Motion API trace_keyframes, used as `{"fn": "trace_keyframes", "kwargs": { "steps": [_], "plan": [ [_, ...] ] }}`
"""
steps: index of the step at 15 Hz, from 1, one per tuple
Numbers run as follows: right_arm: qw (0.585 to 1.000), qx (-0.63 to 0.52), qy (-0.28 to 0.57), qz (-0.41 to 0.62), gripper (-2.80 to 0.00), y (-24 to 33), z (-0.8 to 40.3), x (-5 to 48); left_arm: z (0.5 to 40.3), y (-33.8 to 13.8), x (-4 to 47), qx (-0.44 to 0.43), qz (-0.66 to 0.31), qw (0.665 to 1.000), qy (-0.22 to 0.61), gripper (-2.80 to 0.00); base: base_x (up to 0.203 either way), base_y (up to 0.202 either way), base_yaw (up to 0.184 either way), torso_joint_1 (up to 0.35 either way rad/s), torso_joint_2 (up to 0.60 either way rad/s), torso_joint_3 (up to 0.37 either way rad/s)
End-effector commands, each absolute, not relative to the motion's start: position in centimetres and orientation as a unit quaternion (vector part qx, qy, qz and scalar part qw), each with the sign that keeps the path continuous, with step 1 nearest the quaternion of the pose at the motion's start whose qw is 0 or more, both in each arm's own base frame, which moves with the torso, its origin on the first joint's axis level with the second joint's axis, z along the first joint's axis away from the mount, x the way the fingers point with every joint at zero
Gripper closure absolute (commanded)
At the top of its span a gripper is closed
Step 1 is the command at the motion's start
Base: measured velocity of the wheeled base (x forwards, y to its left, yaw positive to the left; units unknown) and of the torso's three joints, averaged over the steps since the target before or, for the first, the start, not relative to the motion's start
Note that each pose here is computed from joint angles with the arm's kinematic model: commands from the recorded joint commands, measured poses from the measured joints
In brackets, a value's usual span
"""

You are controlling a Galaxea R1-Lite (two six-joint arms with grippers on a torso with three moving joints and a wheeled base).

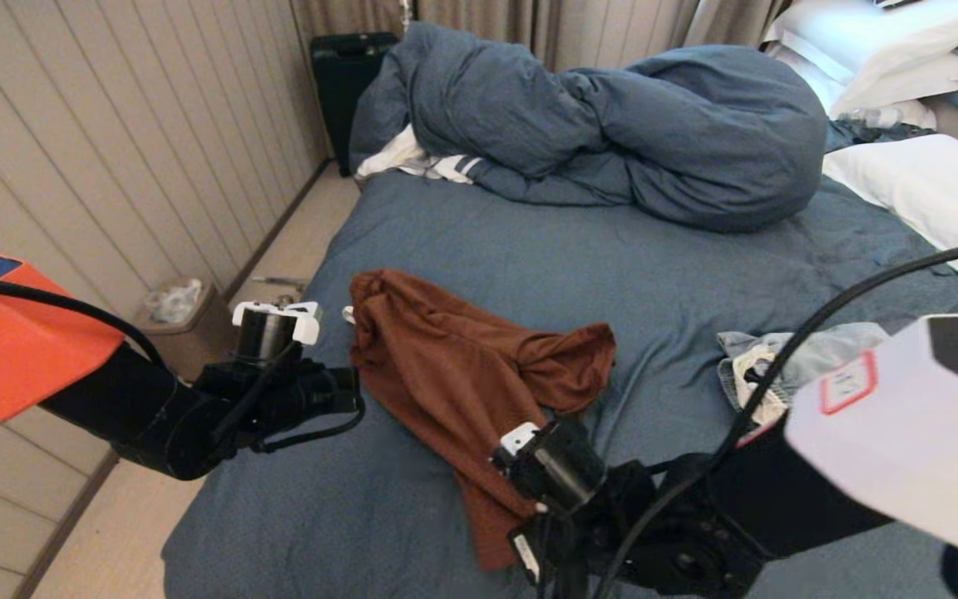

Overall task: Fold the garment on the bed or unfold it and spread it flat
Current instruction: Fold the brown shorts

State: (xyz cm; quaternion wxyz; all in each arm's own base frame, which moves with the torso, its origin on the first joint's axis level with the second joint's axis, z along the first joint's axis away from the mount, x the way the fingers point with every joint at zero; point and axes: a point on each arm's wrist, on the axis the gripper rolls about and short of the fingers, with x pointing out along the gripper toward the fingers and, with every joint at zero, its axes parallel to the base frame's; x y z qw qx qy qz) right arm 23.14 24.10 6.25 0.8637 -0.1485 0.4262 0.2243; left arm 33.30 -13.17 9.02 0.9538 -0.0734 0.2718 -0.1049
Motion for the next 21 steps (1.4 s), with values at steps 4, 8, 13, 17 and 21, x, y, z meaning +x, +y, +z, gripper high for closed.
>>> {"fn": "trace_keyframes", "kwargs": {
  "steps": [4,8,13,17,21],
  "plan": [
    [0.878,-0.112,0.426,0.189,0.0,14.8,11.3,18.7,9.7,-12.9,32.6,-0.076,-0.109,0.955,0.266,0.0,0.0,0.0,0.0,0.0,0.0,0.0],
    [0.881,-0.105,0.443,0.131,0.0,10.0,11.1,18.0,9.0,-14.5,31.1,-0.063,-0.135,0.947,0.285,0.0,0.0,0.0,0.0,0.0,0.0,0.0],
    [0.882,-0.072,0.448,0.13,0.0,7.7,11.1,20.0,7.0,-19.9,26.4,-0.025,-0.218,0.918,0.33,0.0,0.0,0.0,0.0,0.0,0.0,0.0],
    [0.906,-0.059,0.393,0.144,0.0,9.1,13.7,23.4,7.0,-21.2,25.1,-0.023,-0.238,0.911,0.336,0.0,0.0,0.0,0.0,0.0,0.0,0.0],
    [0.911,-0.052,0.383,0.143,0.0,10.6,13.9,27.5,5.8,-23.1,22.6,0.008,-0.275,0.892,0.36,0.0,0.0,0.0,0.0,0.0,0.0,0.0]
  ]
}}
